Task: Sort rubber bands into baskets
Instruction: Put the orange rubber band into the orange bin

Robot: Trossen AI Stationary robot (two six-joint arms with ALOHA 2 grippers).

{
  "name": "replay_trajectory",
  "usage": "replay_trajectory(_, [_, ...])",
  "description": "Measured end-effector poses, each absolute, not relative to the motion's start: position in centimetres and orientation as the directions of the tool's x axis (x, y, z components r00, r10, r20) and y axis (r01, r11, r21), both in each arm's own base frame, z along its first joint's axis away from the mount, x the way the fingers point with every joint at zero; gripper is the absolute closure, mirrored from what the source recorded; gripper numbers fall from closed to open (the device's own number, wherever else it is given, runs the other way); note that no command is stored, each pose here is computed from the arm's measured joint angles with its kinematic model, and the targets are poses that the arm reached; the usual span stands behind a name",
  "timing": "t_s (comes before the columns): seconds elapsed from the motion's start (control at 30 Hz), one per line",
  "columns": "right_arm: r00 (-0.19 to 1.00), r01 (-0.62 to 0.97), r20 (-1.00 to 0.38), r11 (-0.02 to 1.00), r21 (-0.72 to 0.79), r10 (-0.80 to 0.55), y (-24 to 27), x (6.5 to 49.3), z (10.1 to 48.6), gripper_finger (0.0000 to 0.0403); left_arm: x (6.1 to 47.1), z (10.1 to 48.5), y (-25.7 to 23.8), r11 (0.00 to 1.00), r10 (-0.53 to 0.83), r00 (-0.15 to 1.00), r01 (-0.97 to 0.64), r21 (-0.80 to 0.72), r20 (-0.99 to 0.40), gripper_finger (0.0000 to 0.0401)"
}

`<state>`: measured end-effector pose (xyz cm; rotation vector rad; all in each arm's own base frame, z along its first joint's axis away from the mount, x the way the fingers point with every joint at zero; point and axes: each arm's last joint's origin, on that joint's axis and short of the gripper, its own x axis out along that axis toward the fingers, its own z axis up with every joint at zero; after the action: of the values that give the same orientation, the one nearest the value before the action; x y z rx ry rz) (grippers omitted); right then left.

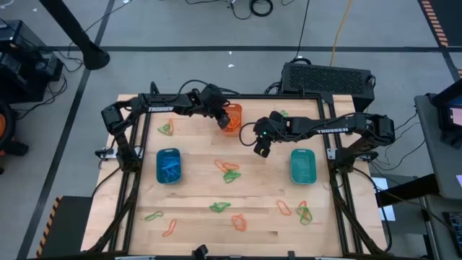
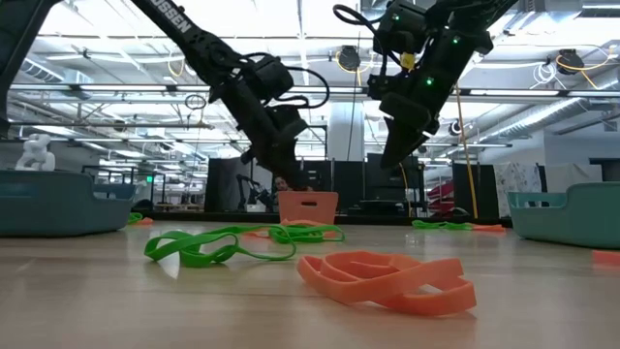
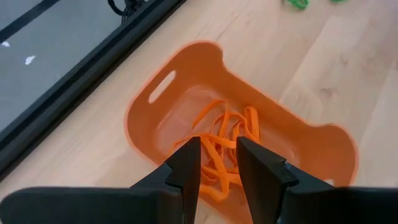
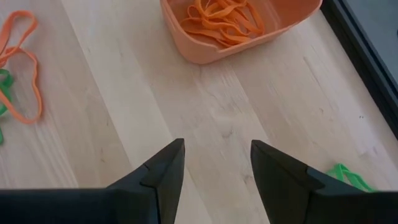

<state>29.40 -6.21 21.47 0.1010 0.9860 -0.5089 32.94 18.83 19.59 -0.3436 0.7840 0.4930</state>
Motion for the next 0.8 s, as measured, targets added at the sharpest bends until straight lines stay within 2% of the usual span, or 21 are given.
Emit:
replay_trajectory(0.13, [0.444,0.454,-0.819,0.879,-0.145,-0.365,-6.2,29.4,21.5,0.0227,33.3,20.0,18.6,0.854,0.266,0.622,-0.506,-0.119,-0.737,0.0292])
replay_trajectory(0.3, [0.425,0.441,-0.830,0.883,-0.159,-0.361,-6.1,29.2,21.4,0.0227,33.7,22.5,16.6,0.906,0.168,0.644,-0.400,-0.141,-0.746,0.0292])
replay_trajectory(0.57, [0.477,0.381,-0.803,0.907,-0.178,-0.358,-5.1,28.9,22.7,0.0227,34.2,23.2,7.2,0.985,-0.088,0.535,-0.078,-0.152,-0.841,0.0292])
replay_trajectory(0.8, [0.508,0.350,-0.791,0.921,-0.171,-0.340,-4.2,29.1,22.9,0.0227,34.4,22.3,-0.3,0.987,-0.156,0.449,0.114,-0.116,-0.880,0.0292])
